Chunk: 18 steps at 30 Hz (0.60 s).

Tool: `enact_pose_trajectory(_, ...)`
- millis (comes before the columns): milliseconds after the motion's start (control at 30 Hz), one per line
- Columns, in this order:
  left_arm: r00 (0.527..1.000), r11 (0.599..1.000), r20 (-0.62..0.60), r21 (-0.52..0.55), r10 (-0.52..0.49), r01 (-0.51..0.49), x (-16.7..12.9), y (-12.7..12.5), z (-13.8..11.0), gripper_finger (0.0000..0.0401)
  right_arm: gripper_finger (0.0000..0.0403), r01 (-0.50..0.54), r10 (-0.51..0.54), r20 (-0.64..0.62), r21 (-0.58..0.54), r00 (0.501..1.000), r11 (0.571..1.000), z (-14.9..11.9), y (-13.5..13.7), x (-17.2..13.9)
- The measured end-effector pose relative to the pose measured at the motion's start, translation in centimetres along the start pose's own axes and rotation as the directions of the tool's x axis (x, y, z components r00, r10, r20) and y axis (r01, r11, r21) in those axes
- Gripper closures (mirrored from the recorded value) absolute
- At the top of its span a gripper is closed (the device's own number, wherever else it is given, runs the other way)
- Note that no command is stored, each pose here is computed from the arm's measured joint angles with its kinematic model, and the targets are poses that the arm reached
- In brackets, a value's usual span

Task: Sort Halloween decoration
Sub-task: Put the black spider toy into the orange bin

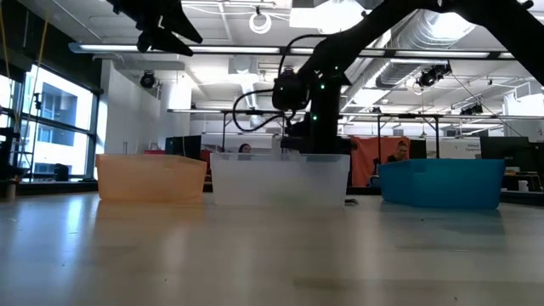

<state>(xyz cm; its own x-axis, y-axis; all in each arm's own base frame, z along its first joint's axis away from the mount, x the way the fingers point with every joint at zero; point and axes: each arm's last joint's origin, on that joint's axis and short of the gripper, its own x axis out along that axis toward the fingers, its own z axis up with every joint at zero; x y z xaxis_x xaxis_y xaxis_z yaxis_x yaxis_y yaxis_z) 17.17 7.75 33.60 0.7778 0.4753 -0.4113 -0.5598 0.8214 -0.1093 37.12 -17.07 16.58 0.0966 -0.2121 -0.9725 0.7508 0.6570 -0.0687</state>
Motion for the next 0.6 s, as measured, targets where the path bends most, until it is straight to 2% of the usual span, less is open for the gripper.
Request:
enact_pose_trajectory(167,1.000,1.000,0.000,0.000,0.009,-0.009,0.0,0.0,0.0,0.0174,0.0392,-0.006,0.007,0.006,-0.073,1.000,0.997,-0.6,-0.5,-3.1)
enact_pose_trajectory(333,1.000,1.000,0.000,0.002,0.010,-0.010,0.0,0.0,0.0,0.0174,0.0391,-0.013,0.022,0.042,-0.206,0.999,0.978,-1.7,-0.7,-7.0)
enact_pose_trajectory(433,1.000,1.000,-0.001,0.010,0.010,-0.010,0.0,0.0,0.0,0.0174,0.0391,-0.066,0.096,0.130,-0.223,0.987,0.973,-2.7,-1.4,-9.2)
enact_pose_trajectory(600,1.000,1.000,-0.001,0.008,0.009,-0.009,0.0,0.0,0.0,0.0174,0.0391,-0.221,0.261,0.238,-0.184,0.935,0.958,-7.5,-3.1,-11.0)
